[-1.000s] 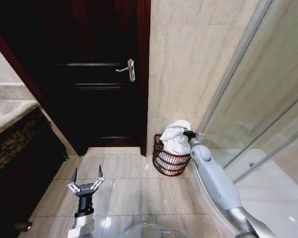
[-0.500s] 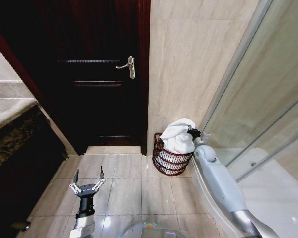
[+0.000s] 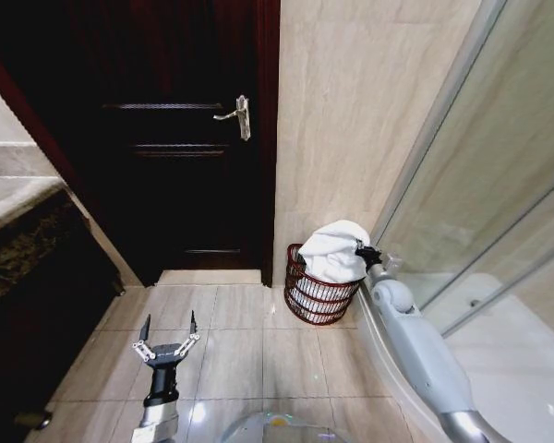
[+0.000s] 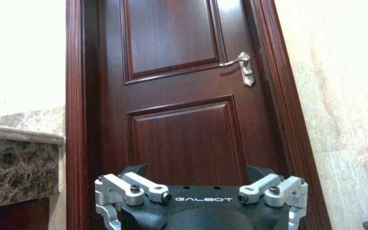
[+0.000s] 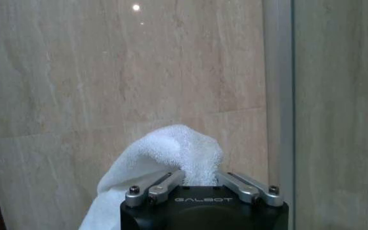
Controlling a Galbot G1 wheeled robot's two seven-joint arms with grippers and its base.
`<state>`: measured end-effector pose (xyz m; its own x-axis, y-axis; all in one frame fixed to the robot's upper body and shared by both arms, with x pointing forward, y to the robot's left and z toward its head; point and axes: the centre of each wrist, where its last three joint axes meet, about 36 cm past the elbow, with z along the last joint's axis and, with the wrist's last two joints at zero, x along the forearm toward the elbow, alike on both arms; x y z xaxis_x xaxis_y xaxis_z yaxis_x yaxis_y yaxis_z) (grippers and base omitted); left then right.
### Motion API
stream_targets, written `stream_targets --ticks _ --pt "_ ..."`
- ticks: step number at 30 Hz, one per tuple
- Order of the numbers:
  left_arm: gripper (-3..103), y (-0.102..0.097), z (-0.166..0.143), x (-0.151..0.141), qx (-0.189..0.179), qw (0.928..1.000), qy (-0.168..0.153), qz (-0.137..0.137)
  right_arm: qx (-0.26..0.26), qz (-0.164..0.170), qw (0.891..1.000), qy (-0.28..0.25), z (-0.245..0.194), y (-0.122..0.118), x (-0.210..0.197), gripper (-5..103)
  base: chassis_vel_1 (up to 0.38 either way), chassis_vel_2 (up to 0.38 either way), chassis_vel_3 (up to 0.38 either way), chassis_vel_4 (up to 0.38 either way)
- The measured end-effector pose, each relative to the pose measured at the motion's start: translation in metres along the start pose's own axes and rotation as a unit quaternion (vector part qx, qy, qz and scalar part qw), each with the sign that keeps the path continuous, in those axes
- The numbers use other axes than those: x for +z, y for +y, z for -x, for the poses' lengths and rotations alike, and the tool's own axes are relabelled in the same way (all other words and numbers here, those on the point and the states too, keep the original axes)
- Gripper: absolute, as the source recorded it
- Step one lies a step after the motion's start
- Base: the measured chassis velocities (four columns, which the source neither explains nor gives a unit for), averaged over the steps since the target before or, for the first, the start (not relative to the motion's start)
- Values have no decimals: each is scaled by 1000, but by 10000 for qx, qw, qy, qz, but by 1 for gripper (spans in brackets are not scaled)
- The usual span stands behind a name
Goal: Discard the used towel into the hamper.
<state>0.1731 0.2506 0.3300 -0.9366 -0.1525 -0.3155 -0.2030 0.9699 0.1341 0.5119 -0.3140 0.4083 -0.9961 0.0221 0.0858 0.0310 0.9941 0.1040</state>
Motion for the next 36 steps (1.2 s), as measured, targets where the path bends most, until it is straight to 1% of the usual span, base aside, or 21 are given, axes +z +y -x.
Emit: stream_targets --ticks 9,29,36 --pt "100 1 -6 -1 31 10000 29 20 96 -26 9999 -106 -10 -10 -3 5 0 0 0 0" --pt "100 1 -10 0 81 9999 10 62 107 5 9998 -194 -31 -12 6 5 0 0 0 0" --pt "100 1 -10 3 81 10000 -5 53 98 0 9998 -192 -35 -8 10 5 0 0 0 0"
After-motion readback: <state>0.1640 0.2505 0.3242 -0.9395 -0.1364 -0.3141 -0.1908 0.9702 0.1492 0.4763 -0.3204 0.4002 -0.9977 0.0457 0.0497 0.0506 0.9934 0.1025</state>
